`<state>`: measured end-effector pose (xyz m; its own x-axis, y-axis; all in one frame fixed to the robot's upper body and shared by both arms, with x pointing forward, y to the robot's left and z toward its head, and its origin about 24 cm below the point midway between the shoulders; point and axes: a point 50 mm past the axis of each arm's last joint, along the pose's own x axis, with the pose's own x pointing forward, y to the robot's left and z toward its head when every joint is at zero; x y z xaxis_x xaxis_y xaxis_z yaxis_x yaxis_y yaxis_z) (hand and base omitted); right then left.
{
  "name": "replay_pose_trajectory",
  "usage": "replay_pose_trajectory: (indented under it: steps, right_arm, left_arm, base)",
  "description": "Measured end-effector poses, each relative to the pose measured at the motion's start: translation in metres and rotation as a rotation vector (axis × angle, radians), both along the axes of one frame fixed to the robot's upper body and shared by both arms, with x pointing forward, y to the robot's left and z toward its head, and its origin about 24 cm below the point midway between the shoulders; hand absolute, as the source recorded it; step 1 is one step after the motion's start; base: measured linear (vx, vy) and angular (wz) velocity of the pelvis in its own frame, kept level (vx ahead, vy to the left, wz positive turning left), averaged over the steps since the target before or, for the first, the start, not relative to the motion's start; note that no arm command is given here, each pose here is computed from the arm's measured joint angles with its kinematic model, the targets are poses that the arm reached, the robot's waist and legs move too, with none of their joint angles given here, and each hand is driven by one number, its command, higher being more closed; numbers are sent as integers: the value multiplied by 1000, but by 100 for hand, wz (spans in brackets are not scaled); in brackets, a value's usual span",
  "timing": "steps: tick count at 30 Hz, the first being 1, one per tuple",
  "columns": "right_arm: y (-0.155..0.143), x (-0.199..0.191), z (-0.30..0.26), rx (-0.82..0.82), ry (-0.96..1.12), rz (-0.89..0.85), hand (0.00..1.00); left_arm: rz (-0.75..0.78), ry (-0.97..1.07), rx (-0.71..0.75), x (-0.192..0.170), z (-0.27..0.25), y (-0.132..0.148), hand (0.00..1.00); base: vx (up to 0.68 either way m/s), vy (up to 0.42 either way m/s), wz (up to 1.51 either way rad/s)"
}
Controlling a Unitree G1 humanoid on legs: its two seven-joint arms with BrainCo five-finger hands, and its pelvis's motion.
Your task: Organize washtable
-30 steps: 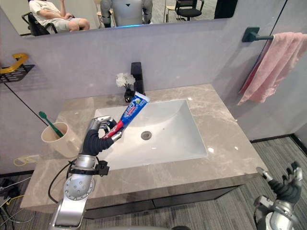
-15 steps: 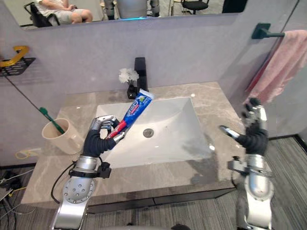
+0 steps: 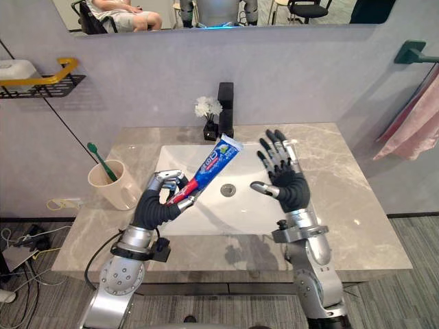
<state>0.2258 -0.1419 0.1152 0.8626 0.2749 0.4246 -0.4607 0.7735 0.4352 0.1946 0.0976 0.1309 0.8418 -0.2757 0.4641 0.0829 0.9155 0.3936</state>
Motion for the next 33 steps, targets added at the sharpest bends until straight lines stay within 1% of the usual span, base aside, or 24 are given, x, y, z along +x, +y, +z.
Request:
replay_pose_trajectory:
  steps: [8,11,18,21,22,27,33]
  right_arm:
    - [32,4,-22,143,130,158,0]
    - [35,7,-24,185,148,173,0]
    - [56,10,-18,204,140,269,0]
    - [57,10,-18,207,141,271,0]
    - [58,12,-19,203,145,277,100]
    - [68,14,-18,200,147,320,100]
    - [73,15,-14,195,137,335,100]
  left_arm:
    - [-4,24,0,1,-5,-2,100]
    - [-23,30,-12,0,-6,-6,100]
    - [-63,37,-21,6,-7,-14,100]
    - [-85,41,-22,4,-7,-18,100]
    - [-90,44,-20,4,-8,-19,100]
    - [-101,91,-18,9,-18,-22,100]
    - [-118,112,-39,8,-20,-24,100]
  base:
    - [-48,6,3]
    - [-21,-4,4]
    - [-21,-3,4]
    - [-33,1,4]
    - [-55,7,0]
    - [-40,8,-1]
    - [0,0,0]
